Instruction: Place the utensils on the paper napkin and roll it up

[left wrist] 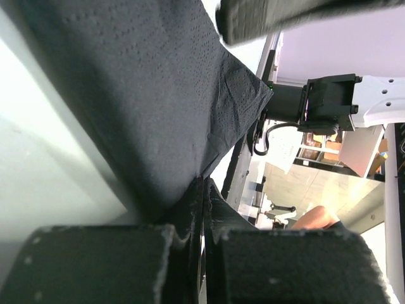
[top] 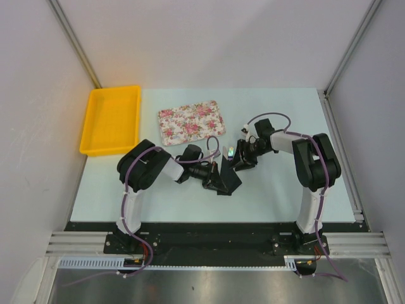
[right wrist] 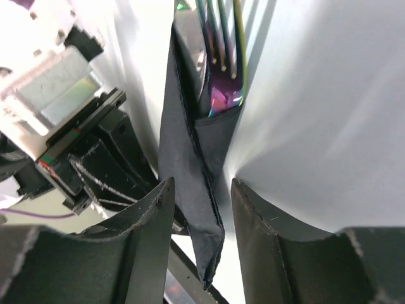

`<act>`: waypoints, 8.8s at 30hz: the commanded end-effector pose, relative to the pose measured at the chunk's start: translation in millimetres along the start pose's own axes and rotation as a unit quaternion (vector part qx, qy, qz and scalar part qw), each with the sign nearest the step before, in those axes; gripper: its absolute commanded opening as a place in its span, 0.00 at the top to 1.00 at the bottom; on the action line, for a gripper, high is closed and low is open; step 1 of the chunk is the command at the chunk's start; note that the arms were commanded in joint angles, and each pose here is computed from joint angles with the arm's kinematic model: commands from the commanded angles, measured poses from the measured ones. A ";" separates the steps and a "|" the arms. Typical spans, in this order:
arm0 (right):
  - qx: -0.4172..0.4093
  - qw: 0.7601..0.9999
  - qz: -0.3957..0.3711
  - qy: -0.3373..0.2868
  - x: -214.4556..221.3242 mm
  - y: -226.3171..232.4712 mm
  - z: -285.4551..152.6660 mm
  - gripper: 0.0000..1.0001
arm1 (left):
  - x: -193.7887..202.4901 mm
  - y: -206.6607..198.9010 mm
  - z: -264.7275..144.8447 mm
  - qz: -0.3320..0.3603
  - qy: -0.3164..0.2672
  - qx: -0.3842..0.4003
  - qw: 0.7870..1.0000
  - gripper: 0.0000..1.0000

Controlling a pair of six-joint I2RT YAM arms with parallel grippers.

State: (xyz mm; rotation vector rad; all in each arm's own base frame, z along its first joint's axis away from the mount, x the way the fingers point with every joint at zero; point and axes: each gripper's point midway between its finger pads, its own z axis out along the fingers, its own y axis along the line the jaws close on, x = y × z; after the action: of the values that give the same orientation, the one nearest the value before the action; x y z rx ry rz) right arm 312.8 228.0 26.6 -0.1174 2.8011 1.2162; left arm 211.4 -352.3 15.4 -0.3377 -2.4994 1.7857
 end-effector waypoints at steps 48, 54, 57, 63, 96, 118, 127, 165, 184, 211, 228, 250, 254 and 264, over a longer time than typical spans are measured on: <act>-0.099 0.955 -0.245 -0.134 -52.7 141.7 -96.5 1.00 | -103.0 -189.3 -268.3 0.467 -0.341 -0.322 0.750 0.00; -0.120 0.907 -0.373 -0.155 -28.3 209.4 -144.3 1.00 | -53.1 -216.1 -241.3 0.508 -0.315 -0.204 0.776 0.00; -0.139 0.875 -0.429 -0.174 -5.9 241.3 -167.8 1.00 | -35.7 -233.9 -246.2 0.536 -0.325 -0.185 0.757 0.00; -0.162 0.810 -0.523 -0.212 44.4 290.8 -201.2 1.00 | 6.5 -267.2 -232.2 0.592 -0.298 -0.077 0.744 0.00; -0.190 0.744 -0.594 -0.240 117.7 331.5 -208.7 1.00 | 46.6 -321.3 -139.6 0.586 -0.205 0.124 0.774 0.46; -0.206 0.745 -0.581 -0.255 122.1 337.1 -213.0 0.98 | 50.3 -316.3 -141.8 0.575 -0.204 0.133 0.781 1.00; -0.165 0.773 -0.563 -0.242 126.3 308.8 -207.1 0.27 | 34.8 -322.0 -162.5 0.557 -0.235 0.139 0.784 1.00; -0.157 0.750 -0.611 -0.198 99.6 266.8 -169.0 1.00 | 74.5 -374.3 -178.7 0.576 -0.189 0.238 0.759 1.00; -0.164 0.723 -0.631 -0.228 100.6 282.7 -146.9 1.00 | 67.9 -377.6 -164.8 0.542 -0.188 0.250 0.780 1.00; -0.120 0.806 -0.441 -0.377 35.4 299.9 -213.6 0.40 | -73.4 -329.0 -211.5 0.407 -0.420 0.015 0.811 1.00; -0.162 0.782 -0.497 -0.340 45.8 313.9 -170.6 0.37 | -39.7 -362.2 -208.8 0.440 -0.381 0.110 0.806 1.00; -0.249 0.778 -0.506 -0.278 85.6 323.5 -170.7 0.63 | -0.7 -386.2 -199.0 0.494 -0.308 0.189 0.790 1.00; -0.262 0.779 -0.504 -0.267 91.0 325.7 -170.2 0.71 | 1.6 -389.2 -199.1 0.497 -0.305 0.194 0.789 1.00; -0.261 0.782 -0.493 -0.278 88.0 333.3 -177.4 1.00 | -6.5 -380.4 -196.6 0.482 -0.314 0.176 0.799 1.00</act>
State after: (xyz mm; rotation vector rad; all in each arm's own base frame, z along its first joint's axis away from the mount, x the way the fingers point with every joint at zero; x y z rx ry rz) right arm 178.1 322.0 365.7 -0.9765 1.4438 1.3436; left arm 192.0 -289.8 418.5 -1.4197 -2.3861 3.0117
